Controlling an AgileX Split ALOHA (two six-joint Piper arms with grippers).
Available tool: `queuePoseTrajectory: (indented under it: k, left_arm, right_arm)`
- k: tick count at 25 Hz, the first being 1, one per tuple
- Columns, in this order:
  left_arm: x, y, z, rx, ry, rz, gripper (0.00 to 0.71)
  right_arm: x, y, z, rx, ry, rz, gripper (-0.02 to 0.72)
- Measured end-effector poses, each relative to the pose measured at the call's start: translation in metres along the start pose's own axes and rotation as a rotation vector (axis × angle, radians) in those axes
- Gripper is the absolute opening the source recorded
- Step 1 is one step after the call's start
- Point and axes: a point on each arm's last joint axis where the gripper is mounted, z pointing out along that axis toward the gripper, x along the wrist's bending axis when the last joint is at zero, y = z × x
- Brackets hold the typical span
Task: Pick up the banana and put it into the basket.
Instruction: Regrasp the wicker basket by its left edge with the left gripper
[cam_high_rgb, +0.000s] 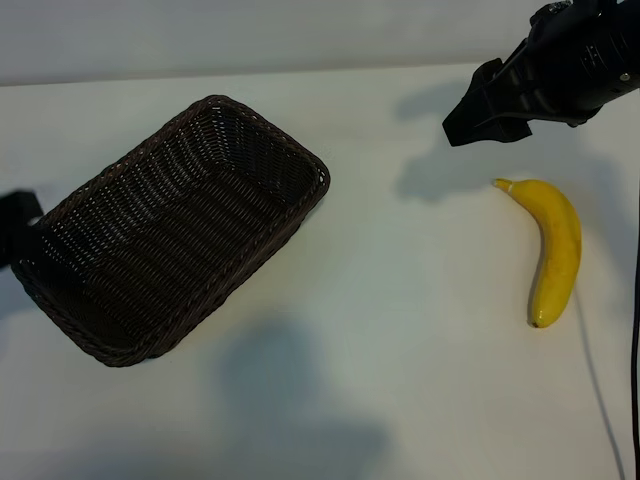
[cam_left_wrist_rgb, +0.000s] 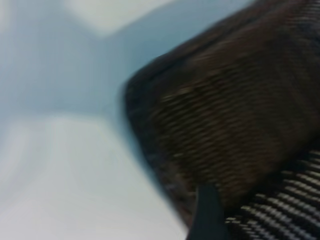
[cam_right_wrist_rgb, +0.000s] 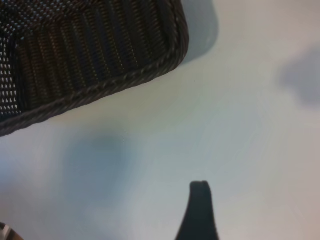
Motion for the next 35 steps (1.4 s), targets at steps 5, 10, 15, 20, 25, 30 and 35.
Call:
queuePoseTrajectory:
  k: [5,10,15,20,25,30,35]
  left_arm:
    - [0.017,-0.019,0.020,-0.058,0.032,-0.124,0.562]
    - [0.026,-0.032,0.039,-0.058,0.036,-0.167,0.563]
    - [0.028,-0.032,0.067,-0.027,0.053,-0.191,0.566]
    - [0.030,-0.034,0.091,0.002,0.072,-0.220,0.569]
    - [0.032,-0.034,0.105,-0.006,0.073,-0.241,0.569]
    - [0.035,-0.037,0.116,0.015,0.090,-0.252,0.538]
    - [0.034,-0.035,0.117,-0.009,0.078,-0.264,0.167]
  right_arm:
    - [0.000,0.000,0.000,0.000,0.000,-0.004,0.594]
    - [0.000,0.000,0.000,0.000,0.000,-0.006,0.594]
    - [0.000,0.000,0.000,0.000,0.000,-0.008,0.594]
    - [0.000,0.000,0.000,0.000,-0.001,-0.008,0.594]
    - [-0.001,0.000,0.000,0.002,-0.007,-0.016,0.594]
    - [-0.001,0.000,0.000,0.005,-0.013,-0.022,0.594]
    - [-0.001,0.000,0.000,0.002,-0.015,-0.022,0.594]
